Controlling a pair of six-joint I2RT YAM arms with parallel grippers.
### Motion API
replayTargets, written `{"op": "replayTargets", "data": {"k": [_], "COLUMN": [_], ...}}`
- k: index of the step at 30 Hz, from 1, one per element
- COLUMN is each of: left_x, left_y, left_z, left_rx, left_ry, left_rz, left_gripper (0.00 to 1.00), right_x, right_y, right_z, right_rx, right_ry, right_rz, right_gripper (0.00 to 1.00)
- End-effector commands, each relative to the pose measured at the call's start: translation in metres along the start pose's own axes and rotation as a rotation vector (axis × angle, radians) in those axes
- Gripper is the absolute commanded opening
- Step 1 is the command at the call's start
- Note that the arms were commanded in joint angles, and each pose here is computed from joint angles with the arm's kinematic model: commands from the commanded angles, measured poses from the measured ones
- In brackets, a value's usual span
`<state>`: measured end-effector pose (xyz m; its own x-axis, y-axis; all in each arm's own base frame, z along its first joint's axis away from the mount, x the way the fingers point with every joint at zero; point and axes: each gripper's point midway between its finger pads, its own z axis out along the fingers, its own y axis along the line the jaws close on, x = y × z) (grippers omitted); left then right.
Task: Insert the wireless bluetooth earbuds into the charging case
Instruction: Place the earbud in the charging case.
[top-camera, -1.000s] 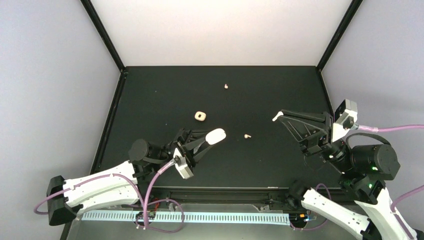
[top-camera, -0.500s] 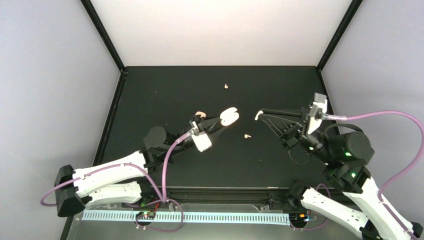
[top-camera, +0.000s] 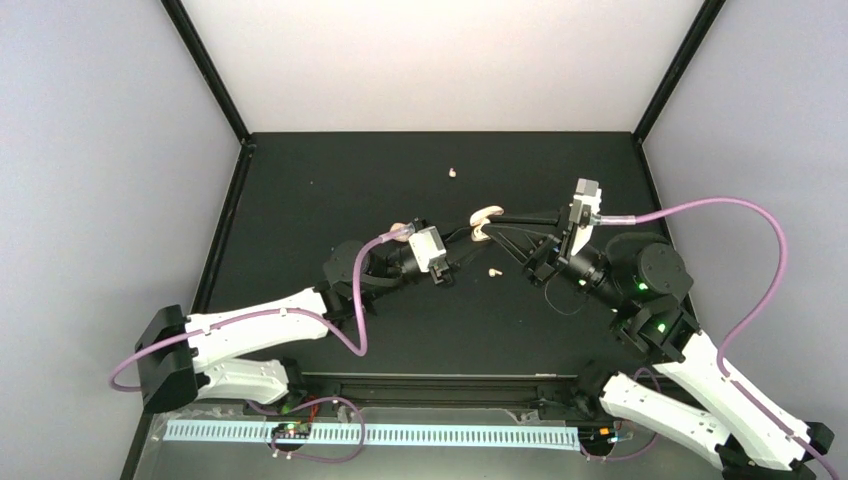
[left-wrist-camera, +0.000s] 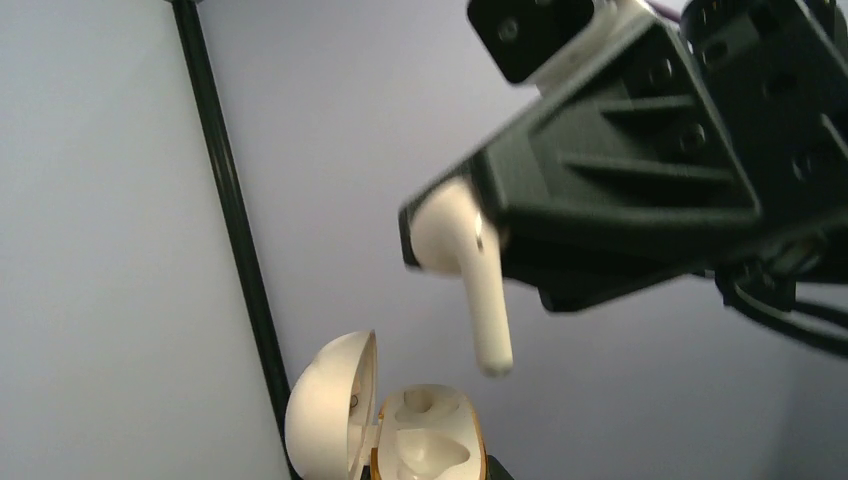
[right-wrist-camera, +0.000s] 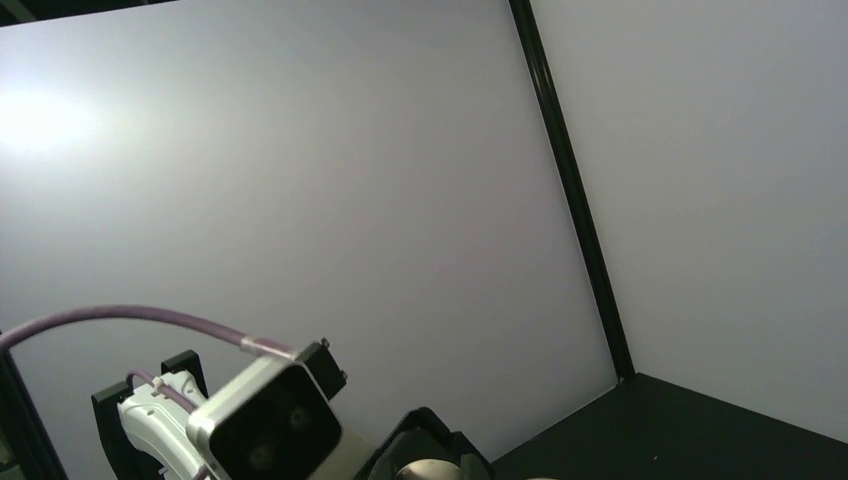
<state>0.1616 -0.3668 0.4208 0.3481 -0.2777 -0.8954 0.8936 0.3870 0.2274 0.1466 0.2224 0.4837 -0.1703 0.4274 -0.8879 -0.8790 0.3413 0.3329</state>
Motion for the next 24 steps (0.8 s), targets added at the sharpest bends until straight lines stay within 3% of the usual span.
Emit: {"op": "replayTargets", "data": {"k": [1,24], "left_x": [-0.033,-0.018], "left_y": [0.013,0.007], "left_z": [0.007,-0.001], "left_rx": [-0.041,-0.03], "left_ry": [-0.115,-0.114], "left_rz": [-0.135,-0.17], "left_gripper": [0.02,0.02], "right_x": [-0.003,-0.004], "right_y": [-0.003,-0.03], "right_z": [0.0,-0.011], "right_rx": [0.006,0.144], "right_ry": [-0.047,-0.122], "right_rz": [-0.006,-0.028], "right_gripper": [0.01,0.01]}}
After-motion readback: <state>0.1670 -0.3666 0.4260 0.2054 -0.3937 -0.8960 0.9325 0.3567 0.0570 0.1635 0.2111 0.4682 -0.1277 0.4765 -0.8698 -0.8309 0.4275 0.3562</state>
